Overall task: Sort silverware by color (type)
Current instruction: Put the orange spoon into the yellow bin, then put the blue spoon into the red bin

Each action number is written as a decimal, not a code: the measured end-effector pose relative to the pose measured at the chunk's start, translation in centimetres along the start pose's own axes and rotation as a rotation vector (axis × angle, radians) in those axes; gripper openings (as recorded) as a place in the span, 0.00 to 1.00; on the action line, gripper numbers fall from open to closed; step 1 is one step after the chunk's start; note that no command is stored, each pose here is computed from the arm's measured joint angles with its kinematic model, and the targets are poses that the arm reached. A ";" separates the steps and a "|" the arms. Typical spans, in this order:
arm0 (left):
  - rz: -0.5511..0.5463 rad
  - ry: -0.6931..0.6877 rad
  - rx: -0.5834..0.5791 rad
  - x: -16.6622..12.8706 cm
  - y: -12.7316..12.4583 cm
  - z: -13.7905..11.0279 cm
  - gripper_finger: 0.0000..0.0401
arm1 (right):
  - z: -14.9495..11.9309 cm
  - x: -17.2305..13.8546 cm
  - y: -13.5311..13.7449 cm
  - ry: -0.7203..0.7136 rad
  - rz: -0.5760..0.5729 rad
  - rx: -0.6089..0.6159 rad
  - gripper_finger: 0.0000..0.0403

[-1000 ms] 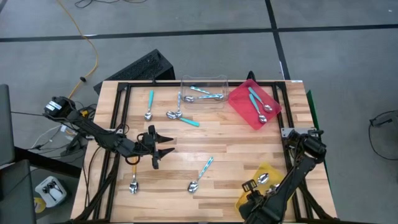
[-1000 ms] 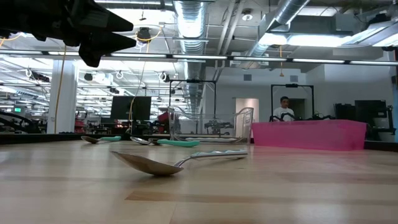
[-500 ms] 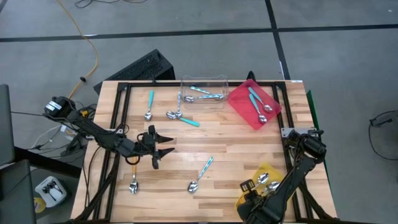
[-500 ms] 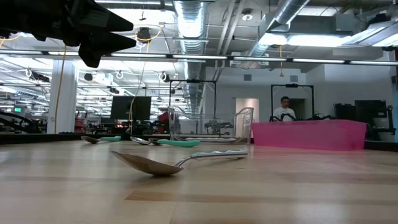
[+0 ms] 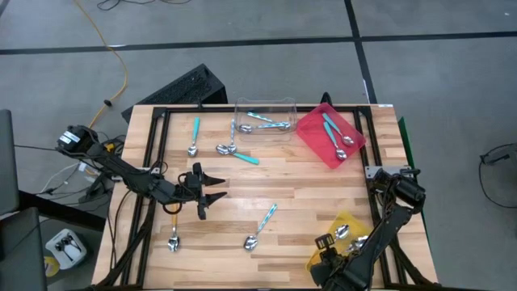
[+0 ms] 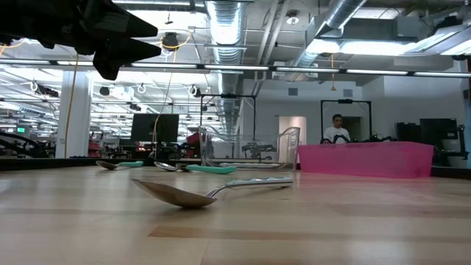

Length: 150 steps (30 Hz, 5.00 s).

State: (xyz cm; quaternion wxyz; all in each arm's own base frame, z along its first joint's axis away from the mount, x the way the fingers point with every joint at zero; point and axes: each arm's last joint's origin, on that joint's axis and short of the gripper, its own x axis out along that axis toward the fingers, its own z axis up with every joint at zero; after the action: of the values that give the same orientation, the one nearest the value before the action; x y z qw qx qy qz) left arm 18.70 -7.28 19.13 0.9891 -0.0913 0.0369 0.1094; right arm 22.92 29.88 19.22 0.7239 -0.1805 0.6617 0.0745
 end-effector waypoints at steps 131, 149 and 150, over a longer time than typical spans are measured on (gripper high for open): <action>1.022 0.478 -0.349 -0.9 23.2 3.1 0.46 | 3.6 -2.2 -14.0 -0.330 0.000 0.222 0.46; 1.082 0.626 -0.391 0.8 24.2 -2.1 0.46 | 3.8 -2.2 -14.3 -0.350 0.000 0.228 0.46; 1.099 0.639 -0.391 0.9 24.4 -2.5 0.46 | 3.8 -2.2 -14.3 -0.350 0.000 0.228 0.46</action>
State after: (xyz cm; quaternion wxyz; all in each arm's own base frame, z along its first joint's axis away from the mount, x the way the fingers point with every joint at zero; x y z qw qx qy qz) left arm 14.03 15.81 12.40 0.6949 -0.2650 0.3491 0.5701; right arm 31.16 18.36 23.98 0.8436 -0.0818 0.5299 0.0294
